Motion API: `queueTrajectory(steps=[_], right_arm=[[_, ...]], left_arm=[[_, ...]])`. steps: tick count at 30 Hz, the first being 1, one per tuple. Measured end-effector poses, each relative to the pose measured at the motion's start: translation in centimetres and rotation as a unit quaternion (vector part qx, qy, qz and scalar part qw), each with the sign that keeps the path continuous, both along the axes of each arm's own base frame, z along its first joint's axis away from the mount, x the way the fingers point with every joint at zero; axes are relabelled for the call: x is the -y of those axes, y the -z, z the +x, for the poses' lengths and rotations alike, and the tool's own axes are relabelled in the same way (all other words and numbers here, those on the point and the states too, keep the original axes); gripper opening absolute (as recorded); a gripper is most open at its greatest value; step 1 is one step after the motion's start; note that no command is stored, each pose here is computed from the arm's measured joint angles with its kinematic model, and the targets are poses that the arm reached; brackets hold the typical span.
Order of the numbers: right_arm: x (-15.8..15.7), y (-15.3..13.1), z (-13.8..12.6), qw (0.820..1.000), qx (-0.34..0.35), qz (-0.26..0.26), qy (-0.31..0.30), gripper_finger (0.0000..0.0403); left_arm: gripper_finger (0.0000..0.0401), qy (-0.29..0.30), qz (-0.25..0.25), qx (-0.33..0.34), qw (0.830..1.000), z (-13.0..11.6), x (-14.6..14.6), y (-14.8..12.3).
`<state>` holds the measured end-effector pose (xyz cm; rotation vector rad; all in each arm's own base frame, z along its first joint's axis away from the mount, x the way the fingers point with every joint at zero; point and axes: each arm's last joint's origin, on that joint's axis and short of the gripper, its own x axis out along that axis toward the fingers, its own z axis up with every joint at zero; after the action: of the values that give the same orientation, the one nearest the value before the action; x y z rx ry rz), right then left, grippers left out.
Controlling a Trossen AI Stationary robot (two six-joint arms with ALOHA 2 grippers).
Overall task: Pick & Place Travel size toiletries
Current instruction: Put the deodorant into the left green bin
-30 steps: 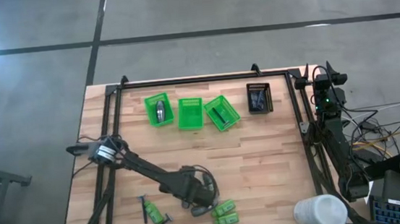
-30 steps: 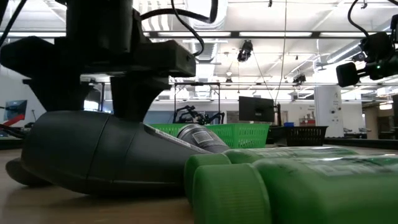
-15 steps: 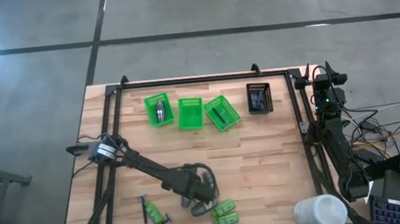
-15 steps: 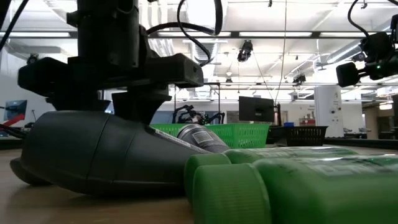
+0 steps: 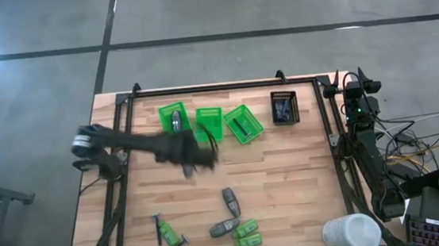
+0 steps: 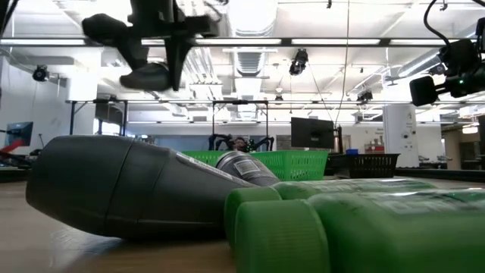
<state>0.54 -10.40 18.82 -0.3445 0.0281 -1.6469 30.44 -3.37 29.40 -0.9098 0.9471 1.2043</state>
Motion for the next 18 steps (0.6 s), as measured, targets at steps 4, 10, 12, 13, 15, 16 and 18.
queueTrajectory(steps=[4,10,12,13,15,16,18], right_arm=[[0.0,0.0,0.0,1.0,0.0,0.0,0.0,0.0361],[0.0,0.0,0.0,1.0,0.0,0.0,0.0,0.0346],[0.0,0.0,0.0,1.0,0.0,0.0,0.0,0.034],[0.0,0.0,0.0,1.0,0.0,0.0,0.0,0.0336],[0.0,0.0,0.0,1.0,0.0,0.0,0.0,0.033],[0.0,0.0,0.0,1.0,0.0,0.0,0.0,0.0328],[0.0,0.0,0.0,1.0,0.0,0.0,0.0,0.0326]], left_arm=[[0.0208,-0.053,0.023,-0.007,0.998,-3.0,-6.0,-2.9],[0.0208,-0.065,0.051,-0.012,0.997,-6.0,-13.7,-4.0],[0.0208,-0.032,0.042,-0.021,0.998,-6.4,-15.4,-3.6],[0.0208,-0.021,0.03,-0.027,0.999,-6.8,-16.1,-3.5],[0.0208,-0.021,0.007,-0.04,0.999,-7.5,-17.1,-2.8],[0.0208,-0.029,0.003,-0.047,0.998,-7.8,-17.5,-2.4],[0.0208,-0.049,0.0,-0.055,0.997,-8.4,-18.4,-1.5]])
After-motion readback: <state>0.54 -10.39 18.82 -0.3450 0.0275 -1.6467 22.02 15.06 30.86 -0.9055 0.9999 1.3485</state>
